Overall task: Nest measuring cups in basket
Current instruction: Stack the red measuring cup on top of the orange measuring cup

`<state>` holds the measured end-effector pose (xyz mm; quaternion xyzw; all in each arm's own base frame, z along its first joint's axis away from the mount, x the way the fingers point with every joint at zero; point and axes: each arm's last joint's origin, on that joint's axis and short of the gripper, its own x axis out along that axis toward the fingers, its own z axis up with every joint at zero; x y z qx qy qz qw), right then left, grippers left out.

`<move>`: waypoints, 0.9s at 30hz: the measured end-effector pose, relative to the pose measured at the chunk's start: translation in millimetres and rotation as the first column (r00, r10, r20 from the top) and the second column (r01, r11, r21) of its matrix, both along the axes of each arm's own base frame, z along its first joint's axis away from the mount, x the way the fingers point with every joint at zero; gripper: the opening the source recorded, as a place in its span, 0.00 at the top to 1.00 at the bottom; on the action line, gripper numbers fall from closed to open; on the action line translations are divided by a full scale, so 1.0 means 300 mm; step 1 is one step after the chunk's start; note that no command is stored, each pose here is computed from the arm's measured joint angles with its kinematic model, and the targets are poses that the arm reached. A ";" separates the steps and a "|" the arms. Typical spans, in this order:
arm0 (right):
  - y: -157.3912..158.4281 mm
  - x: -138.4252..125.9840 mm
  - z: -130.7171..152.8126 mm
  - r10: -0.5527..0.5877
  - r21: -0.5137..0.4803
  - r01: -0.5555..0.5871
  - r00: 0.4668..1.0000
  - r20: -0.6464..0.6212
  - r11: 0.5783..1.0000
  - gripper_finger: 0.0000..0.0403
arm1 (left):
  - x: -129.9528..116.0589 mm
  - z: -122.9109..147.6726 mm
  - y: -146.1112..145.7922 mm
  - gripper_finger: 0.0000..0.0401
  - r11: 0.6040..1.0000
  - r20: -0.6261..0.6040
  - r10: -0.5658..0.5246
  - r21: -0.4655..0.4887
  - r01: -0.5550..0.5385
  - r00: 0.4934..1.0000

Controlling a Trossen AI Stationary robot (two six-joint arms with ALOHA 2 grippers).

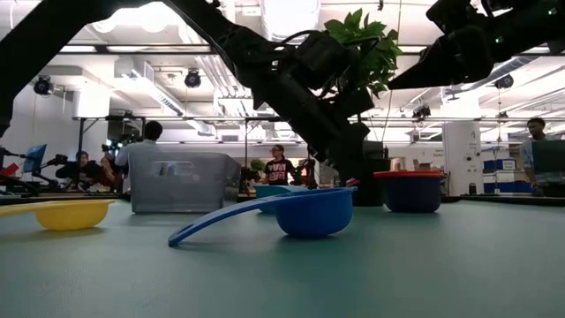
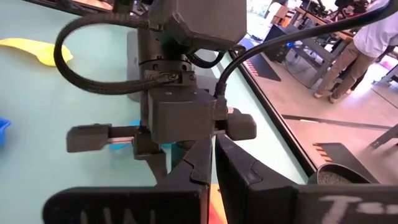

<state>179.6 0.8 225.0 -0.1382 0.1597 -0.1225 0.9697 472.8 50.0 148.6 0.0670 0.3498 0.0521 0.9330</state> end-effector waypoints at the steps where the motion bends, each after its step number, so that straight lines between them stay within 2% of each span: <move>1: 0.000 0.000 0.000 0.000 0.000 0.000 1.000 0.000 1.000 0.98 | -0.001 0.000 0.002 1.00 1.000 -0.003 0.013 0.011 -0.013 1.000; 7: 0.000 0.000 -0.001 -0.009 0.019 0.008 1.000 0.002 1.000 0.98 | 0.000 0.004 0.007 1.00 0.998 0.004 0.050 0.042 -0.050 0.999; 13: -0.013 -0.013 -0.025 -0.168 0.077 0.171 0.985 -0.040 0.982 0.98 | -0.001 0.009 0.011 1.00 0.995 0.006 0.073 0.062 -0.073 0.997; 27: -0.019 -0.017 -0.034 -0.187 0.101 0.192 0.981 -0.061 0.976 0.98 | -0.021 0.055 0.005 1.00 0.994 -0.019 0.076 0.082 -0.075 0.997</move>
